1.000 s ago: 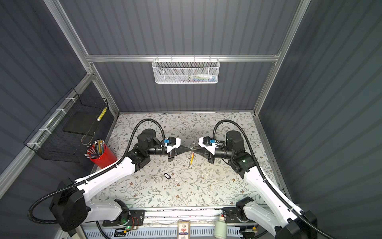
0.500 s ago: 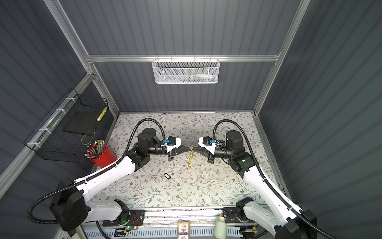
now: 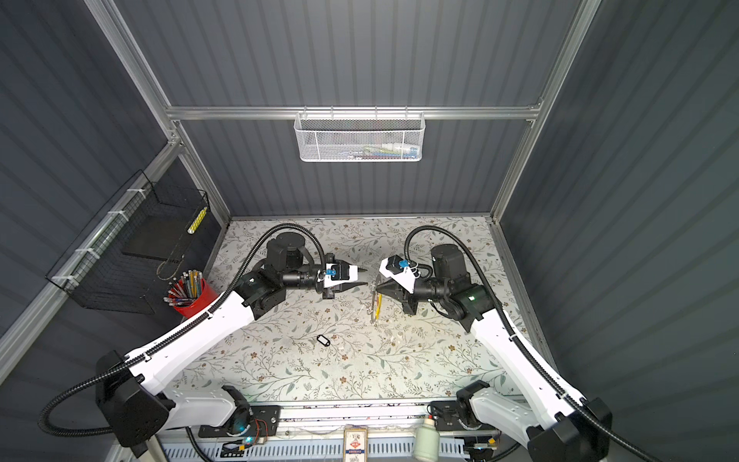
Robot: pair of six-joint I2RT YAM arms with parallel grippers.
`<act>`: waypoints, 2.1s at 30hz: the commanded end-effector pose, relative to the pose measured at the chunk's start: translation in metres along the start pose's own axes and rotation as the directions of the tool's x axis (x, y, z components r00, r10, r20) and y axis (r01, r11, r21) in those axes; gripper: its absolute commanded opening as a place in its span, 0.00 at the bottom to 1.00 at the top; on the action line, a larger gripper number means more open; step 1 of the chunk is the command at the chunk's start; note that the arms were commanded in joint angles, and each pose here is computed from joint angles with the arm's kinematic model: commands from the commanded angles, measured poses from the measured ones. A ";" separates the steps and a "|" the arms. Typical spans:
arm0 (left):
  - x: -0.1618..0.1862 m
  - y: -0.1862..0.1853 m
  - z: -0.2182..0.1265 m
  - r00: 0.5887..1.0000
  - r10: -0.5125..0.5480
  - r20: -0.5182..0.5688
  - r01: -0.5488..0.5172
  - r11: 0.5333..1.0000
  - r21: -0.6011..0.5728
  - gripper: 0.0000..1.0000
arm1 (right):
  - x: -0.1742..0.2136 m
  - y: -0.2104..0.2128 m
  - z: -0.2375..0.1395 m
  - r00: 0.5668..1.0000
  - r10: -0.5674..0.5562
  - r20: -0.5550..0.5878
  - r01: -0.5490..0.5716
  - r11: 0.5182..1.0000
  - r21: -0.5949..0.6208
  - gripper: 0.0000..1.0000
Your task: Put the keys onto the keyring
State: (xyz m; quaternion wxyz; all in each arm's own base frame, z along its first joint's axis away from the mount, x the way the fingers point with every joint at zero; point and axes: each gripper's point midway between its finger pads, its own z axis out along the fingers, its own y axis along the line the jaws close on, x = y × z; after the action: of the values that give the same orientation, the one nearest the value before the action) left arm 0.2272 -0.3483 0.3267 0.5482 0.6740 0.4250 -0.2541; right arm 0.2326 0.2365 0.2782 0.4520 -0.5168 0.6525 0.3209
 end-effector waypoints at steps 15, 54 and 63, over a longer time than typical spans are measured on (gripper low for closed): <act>0.017 -0.014 0.023 0.998 -0.031 -0.058 0.037 0.994 0.107 0.28 | -0.009 0.001 0.002 0.999 0.025 -0.044 -0.025 1.000 -0.003 0.00; 0.007 0.008 0.010 0.926 -0.275 0.259 0.270 0.961 0.055 0.00 | -0.007 -0.018 -0.024 0.994 -0.059 0.092 0.032 0.963 0.266 0.29; 0.000 0.014 0.003 0.881 -0.304 0.363 0.304 0.951 0.059 0.00 | -0.028 -0.017 -0.029 0.982 -0.110 0.151 0.067 0.962 0.265 0.28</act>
State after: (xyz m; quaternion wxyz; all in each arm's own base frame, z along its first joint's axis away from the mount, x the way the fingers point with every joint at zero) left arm 0.2497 -0.3522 0.3098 0.5518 0.5465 0.4571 -0.4335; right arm 0.2464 0.2138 0.3002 0.5660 -0.4521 0.6465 0.2394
